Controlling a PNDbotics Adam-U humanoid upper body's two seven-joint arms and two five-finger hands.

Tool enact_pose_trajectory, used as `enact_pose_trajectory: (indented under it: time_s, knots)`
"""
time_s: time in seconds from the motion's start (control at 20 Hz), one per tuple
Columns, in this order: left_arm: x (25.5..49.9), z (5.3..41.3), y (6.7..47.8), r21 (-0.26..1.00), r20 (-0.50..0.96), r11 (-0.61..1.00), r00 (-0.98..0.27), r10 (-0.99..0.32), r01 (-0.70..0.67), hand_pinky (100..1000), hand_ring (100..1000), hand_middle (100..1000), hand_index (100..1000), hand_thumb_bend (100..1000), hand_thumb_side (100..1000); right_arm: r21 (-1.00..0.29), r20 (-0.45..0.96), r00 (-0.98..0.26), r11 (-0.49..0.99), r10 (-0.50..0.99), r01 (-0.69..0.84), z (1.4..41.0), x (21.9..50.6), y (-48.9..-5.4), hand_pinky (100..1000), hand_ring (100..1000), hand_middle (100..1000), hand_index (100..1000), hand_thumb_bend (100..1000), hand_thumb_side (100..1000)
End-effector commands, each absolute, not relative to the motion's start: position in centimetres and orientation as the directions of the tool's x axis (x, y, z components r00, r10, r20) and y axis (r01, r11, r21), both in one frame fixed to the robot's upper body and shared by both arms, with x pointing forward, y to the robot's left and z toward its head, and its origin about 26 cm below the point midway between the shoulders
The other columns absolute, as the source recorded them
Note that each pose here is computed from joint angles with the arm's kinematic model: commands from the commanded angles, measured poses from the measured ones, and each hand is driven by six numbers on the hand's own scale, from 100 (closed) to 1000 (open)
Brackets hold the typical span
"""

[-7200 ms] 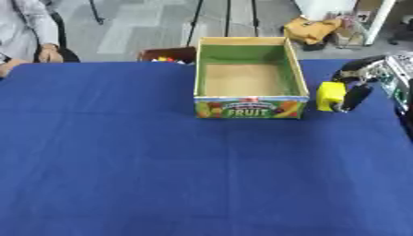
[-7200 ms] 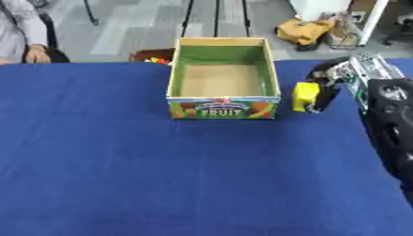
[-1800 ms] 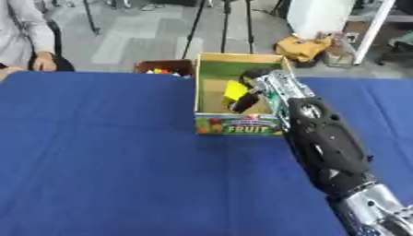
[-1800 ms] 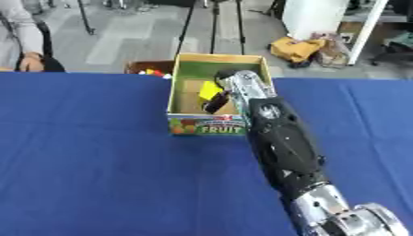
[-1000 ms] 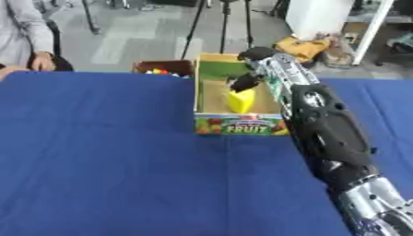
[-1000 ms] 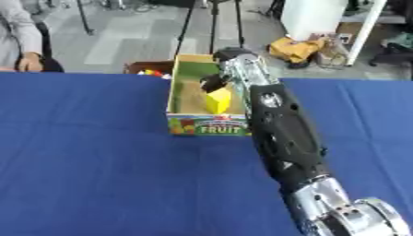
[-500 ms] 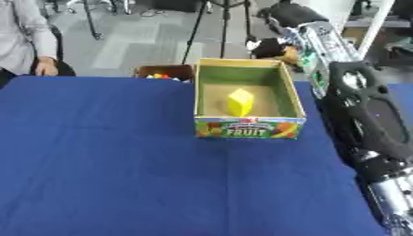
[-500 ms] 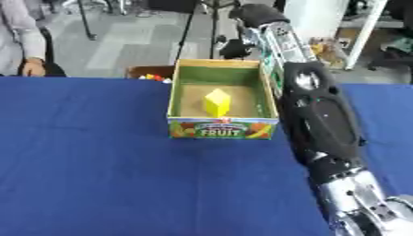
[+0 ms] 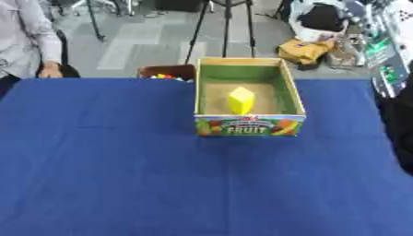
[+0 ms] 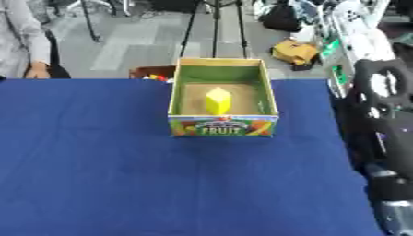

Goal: Pick up objects on the table and place them in the box.

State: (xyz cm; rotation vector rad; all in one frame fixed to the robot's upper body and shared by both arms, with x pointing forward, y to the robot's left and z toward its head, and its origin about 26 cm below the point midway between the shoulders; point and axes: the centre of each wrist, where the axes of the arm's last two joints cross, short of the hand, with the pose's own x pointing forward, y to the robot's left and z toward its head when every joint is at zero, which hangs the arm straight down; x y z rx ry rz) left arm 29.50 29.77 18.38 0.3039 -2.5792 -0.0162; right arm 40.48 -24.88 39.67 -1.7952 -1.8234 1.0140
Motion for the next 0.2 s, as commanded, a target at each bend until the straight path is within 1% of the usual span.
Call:
enact_pose_trajectory:
  time_s: [0.05, 0.2]
  knots:
    - [29.2, 19.2, 30.3, 0.081, 0.485, 0.969, -0.841, -0.242, -0.232, 573, 608, 712, 931, 100, 940, -0.553, -0.238, -0.098, -0.052, 0.966, 0.831, 41.8, 36.6, -25.2, 883, 868, 778, 912, 100, 775]
    - [29.1, 19.2, 30.4, 0.077, 0.482, 0.969, -0.842, -0.243, -0.236, 573, 609, 713, 931, 100, 939, -0.419, -0.224, -0.123, 0.019, 0.967, 0.908, 41.3, 34.3, -25.1, 868, 858, 769, 902, 100, 772]
